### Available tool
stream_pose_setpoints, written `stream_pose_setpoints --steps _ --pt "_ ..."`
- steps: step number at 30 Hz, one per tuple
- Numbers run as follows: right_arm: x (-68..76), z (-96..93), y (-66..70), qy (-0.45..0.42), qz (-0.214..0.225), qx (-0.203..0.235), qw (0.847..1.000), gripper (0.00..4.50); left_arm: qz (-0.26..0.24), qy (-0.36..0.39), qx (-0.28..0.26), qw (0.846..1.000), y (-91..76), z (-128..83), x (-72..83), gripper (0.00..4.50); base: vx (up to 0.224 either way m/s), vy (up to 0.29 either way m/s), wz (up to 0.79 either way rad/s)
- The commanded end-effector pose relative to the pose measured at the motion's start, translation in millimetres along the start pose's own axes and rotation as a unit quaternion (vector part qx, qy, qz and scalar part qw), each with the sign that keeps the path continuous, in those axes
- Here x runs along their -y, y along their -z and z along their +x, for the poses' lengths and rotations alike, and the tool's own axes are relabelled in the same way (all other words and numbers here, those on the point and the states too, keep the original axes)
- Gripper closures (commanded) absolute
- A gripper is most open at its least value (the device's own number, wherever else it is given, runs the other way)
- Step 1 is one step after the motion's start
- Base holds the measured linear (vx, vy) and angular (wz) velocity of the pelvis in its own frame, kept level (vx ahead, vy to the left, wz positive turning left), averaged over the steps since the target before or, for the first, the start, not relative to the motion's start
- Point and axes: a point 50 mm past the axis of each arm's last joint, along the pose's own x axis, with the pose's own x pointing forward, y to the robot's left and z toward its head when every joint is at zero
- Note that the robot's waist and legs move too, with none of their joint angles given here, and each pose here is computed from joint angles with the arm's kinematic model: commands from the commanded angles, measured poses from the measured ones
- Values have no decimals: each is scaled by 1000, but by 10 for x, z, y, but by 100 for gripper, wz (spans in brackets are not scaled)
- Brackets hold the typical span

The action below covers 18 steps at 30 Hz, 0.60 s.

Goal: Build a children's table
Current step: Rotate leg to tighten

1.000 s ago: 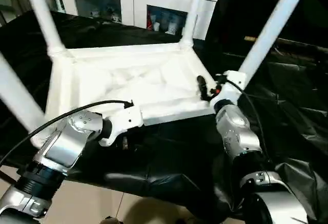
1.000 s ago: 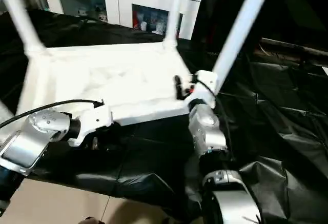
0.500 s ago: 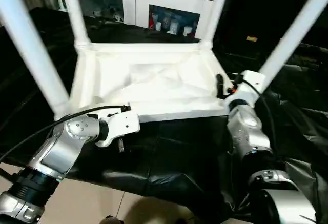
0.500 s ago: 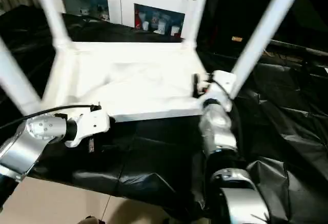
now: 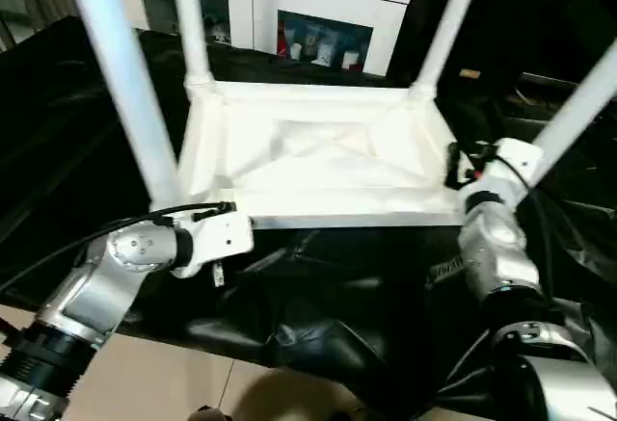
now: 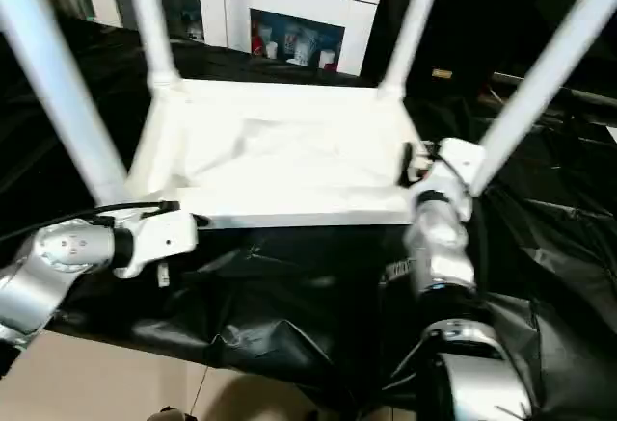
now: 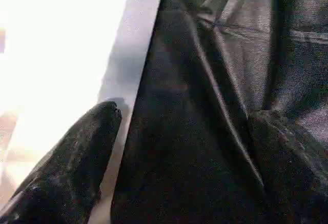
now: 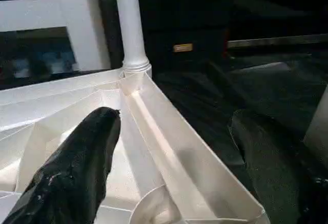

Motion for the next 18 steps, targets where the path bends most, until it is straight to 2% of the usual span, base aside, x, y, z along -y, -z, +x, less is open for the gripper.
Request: stream_pose_setpoints --steps 1,2,5,6,7,8,11,12,13,14,16,17,18 --pt "152 34 -91 22 6 17 1000 70 -11 -12 -39 999 191 -76 -10 3 0 0 0" --pt "92 33 -88 -7 8 15 1000 70 -22 -19 -20 999 178 -96 -26 3 0 0 0" --pt "30 24 -72 -34 9 10 999 70 -38 -19 12 999 143 -111 -32 3 0 0 0" --pt "-119 -22 -10 -102 2 -6 995 70 -88 -6 101 991 40 -169 -19 3 0 0 0" --pt "-217 -73 47 -149 -5 -19 989 70 -126 14 162 979 -21 -241 6 3 0 0 0" --pt "-248 -97 75 -166 -10 -25 986 70 -140 24 180 973 -32 -278 19 3 0 0 0" --pt "-295 -161 142 -199 -19 -40 979 70 -162 35 185 969 21 -356 29 3 0 0 0" --pt "-309 -238 211 -225 -44 -54 972 70 -191 57 177 964 113 -467 61 3 0 0 0" --pt "-308 -241 212 -226 -45 -55 972 70 -192 57 177 964 116 -471 62 3 0 0 0" --pt "-279 -333 277 -239 -64 -62 967 70 -214 65 171 960 219 -610 88 3 0 0 0" --pt "-256 -376 307 -240 -72 -64 966 70 -223 65 168 958 270 -679 95 3 0 0 0" --pt "-137 -441 388 -211 -90 -73 971 70 -247 54 161 954 407 -846 82 3 0 0 0" --pt "-126 -446 395 -207 -91 -74 971 70 -249 52 160 954 419 -860 80 3 0 0 0"
